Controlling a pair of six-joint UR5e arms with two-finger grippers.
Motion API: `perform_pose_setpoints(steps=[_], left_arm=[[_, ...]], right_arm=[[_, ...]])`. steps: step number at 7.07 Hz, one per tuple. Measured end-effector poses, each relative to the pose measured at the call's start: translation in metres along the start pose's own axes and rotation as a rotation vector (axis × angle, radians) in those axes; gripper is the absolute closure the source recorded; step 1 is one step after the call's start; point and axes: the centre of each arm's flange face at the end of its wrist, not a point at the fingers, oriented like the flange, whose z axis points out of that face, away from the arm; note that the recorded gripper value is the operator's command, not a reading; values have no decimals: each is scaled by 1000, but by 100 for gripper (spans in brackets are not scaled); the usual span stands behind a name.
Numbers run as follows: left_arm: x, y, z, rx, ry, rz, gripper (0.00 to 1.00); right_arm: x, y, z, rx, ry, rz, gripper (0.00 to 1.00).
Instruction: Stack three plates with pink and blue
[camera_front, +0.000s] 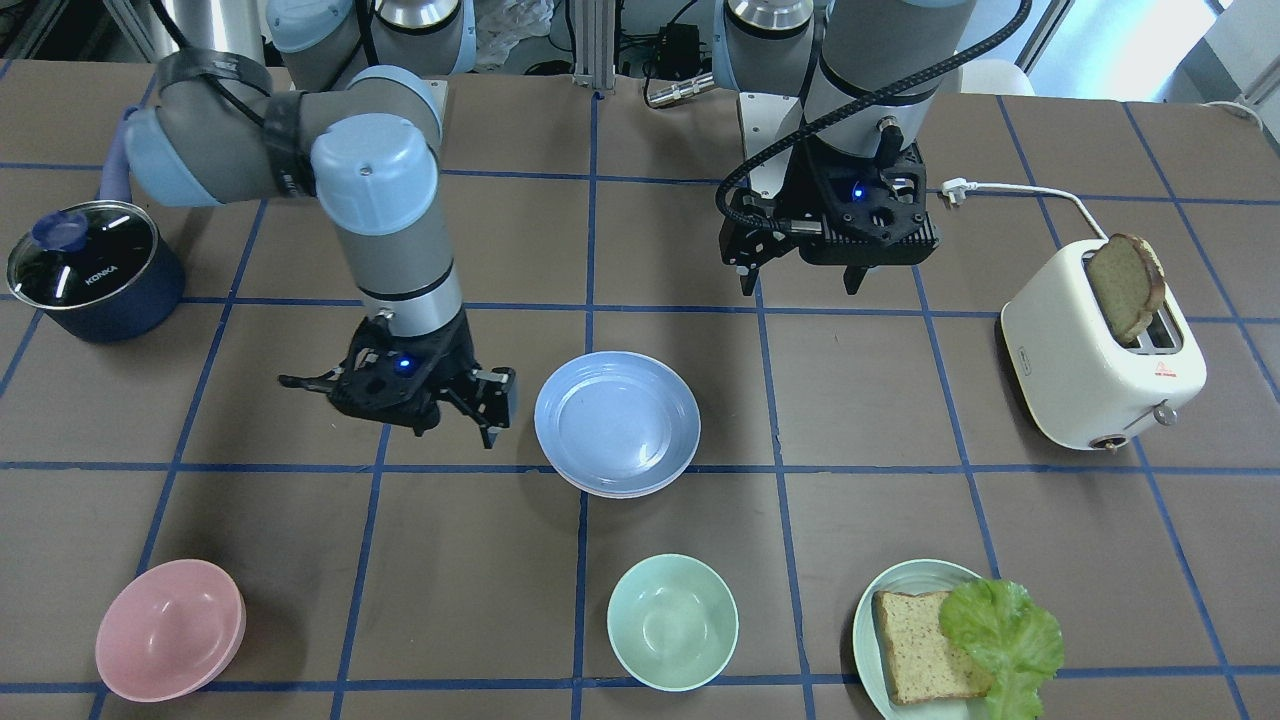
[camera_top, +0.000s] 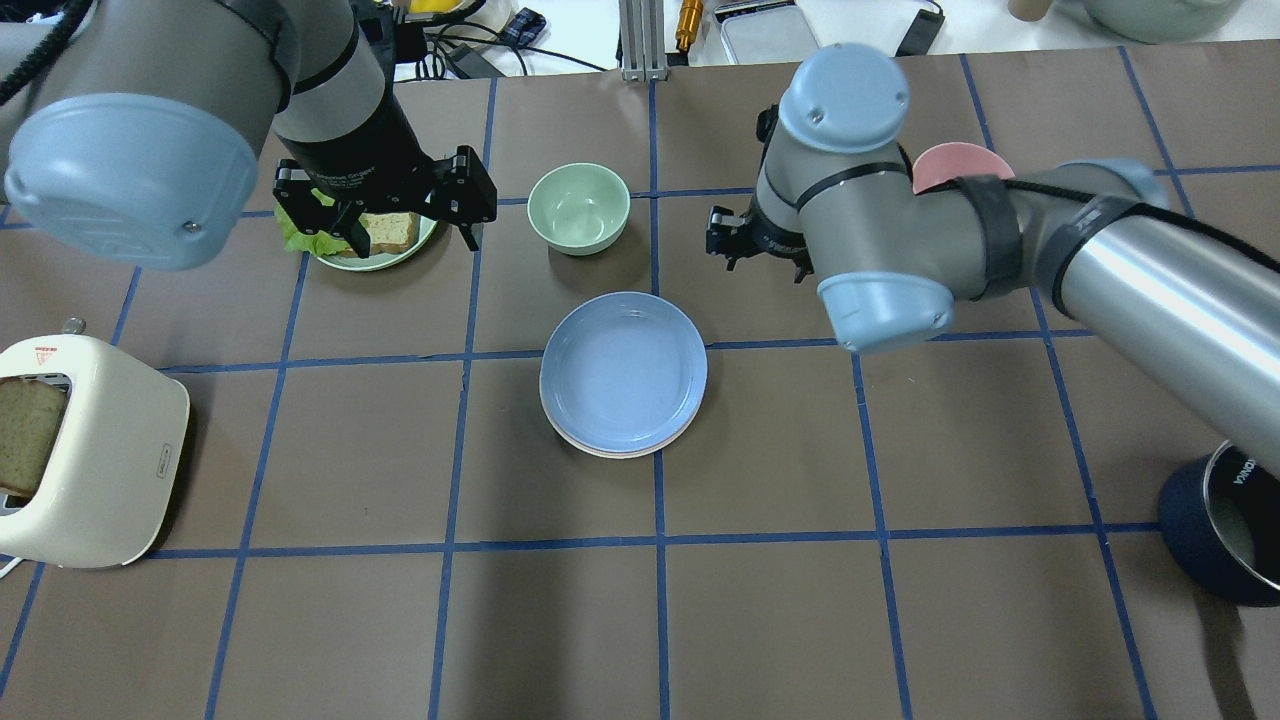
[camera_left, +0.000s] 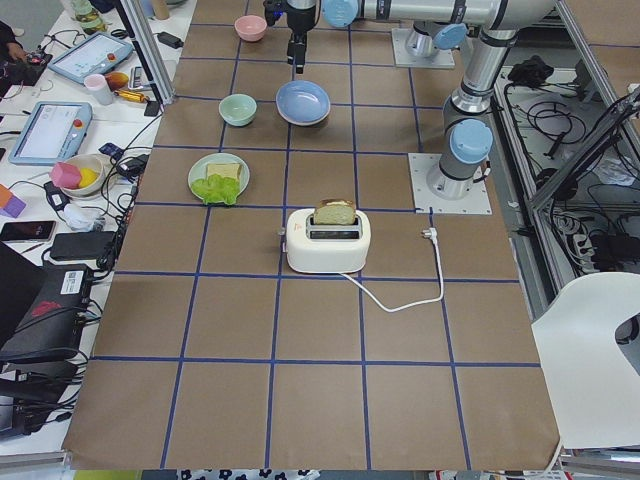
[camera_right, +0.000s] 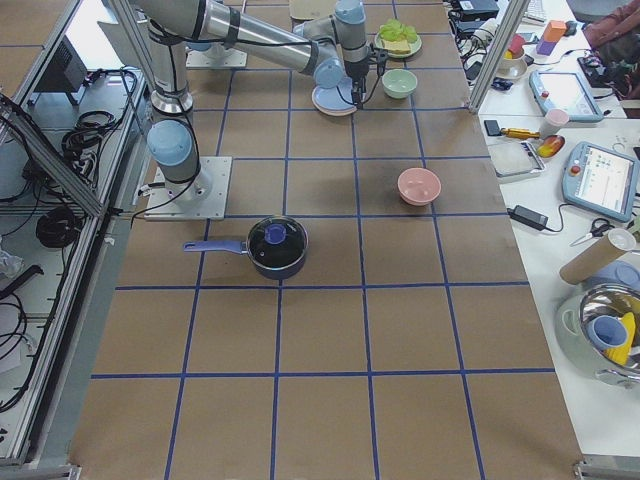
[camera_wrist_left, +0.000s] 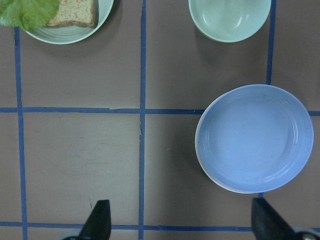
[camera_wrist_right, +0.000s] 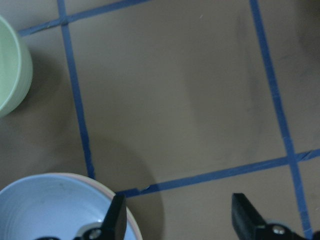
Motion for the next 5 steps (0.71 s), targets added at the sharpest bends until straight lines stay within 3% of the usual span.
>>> perform_pose_setpoints(steps=[2, 3, 5], left_arm=[[0, 1, -3, 5, 2, 0, 0], [0, 3, -5, 10, 2, 1, 0], [-1, 3, -7, 14, 3, 0, 0]], right_arm=[[53, -67, -60, -48, 39, 18, 22], [68, -83, -98, -73, 50, 16, 6], [74, -72, -163, -87, 51, -25, 0]])
